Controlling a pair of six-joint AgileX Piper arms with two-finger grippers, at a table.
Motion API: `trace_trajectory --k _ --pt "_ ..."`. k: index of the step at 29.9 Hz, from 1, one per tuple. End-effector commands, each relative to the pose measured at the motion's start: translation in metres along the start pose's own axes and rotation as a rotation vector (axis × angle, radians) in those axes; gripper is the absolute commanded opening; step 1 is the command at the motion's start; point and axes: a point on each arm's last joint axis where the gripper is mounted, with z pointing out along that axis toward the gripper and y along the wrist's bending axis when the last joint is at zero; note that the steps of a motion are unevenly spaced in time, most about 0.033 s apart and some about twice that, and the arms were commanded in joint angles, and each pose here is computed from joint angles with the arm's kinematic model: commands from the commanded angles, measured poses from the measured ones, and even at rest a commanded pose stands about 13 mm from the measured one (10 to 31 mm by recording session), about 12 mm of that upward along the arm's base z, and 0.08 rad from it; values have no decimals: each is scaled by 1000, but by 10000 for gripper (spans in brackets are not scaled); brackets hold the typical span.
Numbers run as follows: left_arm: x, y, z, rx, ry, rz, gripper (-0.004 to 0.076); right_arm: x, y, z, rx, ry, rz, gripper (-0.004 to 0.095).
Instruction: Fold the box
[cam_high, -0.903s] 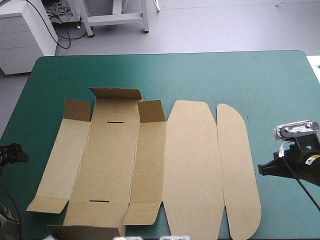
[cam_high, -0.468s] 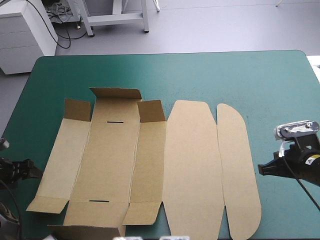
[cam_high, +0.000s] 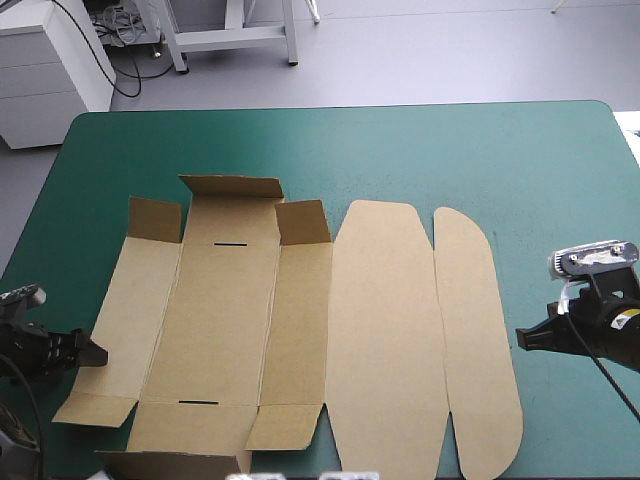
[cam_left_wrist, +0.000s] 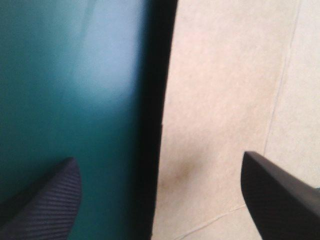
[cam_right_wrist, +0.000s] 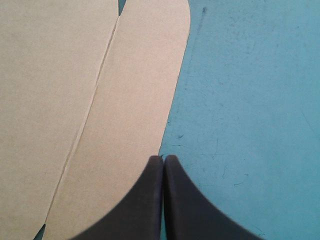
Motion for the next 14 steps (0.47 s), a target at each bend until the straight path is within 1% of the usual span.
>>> trace_trajectory --k 1,7,14 --pt "-4 -22 -6 99 -8 41 584 -8 -2 -8 24 -75 -8 -19" --pt "-9 -33 -2 126 -10 73 524 -8 -1 -8 23 -75 -10 -19" --pt "-4 -33 3 129 20 64 521 -8 -1 -8 24 -75 -17 -19"
